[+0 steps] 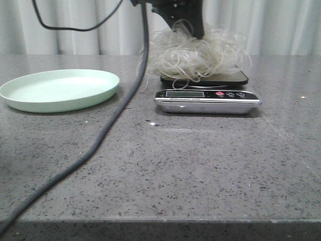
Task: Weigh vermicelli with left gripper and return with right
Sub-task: 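Lift the vermicelli with the left gripper and release it onto the scale, then withdraw the left gripper while the vermicelli rests on the scale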
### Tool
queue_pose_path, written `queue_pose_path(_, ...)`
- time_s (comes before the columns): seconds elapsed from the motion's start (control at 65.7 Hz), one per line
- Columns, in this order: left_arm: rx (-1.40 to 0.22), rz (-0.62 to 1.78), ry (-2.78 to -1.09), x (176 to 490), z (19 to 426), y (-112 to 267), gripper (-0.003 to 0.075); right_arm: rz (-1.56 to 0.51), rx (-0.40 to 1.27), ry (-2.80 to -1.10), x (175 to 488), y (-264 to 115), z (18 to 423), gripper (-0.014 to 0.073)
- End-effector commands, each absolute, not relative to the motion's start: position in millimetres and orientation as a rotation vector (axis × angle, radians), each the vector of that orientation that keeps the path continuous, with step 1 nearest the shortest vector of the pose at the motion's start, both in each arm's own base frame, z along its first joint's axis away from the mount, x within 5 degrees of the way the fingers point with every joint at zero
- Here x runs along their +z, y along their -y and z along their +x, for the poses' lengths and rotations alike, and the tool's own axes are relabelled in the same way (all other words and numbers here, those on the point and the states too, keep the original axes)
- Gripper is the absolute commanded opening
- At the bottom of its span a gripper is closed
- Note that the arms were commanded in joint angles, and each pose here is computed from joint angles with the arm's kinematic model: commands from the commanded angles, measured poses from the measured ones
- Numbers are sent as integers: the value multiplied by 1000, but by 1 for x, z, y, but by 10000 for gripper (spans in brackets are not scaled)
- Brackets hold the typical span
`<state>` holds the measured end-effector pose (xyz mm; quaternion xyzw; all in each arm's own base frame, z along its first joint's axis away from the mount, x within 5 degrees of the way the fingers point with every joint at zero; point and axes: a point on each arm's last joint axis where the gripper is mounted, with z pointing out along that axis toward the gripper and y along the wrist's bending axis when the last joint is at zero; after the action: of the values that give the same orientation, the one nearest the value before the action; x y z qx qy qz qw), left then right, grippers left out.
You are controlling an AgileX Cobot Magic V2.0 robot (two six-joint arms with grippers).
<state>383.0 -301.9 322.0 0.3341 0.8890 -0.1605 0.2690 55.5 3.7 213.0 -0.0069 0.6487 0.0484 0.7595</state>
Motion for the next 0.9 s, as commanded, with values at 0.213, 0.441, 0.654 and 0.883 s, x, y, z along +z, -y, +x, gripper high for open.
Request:
queue_pose_path(0.213,-500,870,-2269,358,375,306,410,-9,89,-1315,223,-2,52,181)
queue_pose_path(0.441,-510,859,-2219,400,366,292,473,-9,89,-1315,223,-2,52,181)
queue_pose_path(0.654,-515,768,-2119,450,355,261,471,-9,89,-1315,223,-2,52,181)
queue_pose_path(0.883,-425,673,-2108,484,346,212,470,-9,89,-1315,223,-2,52,181)
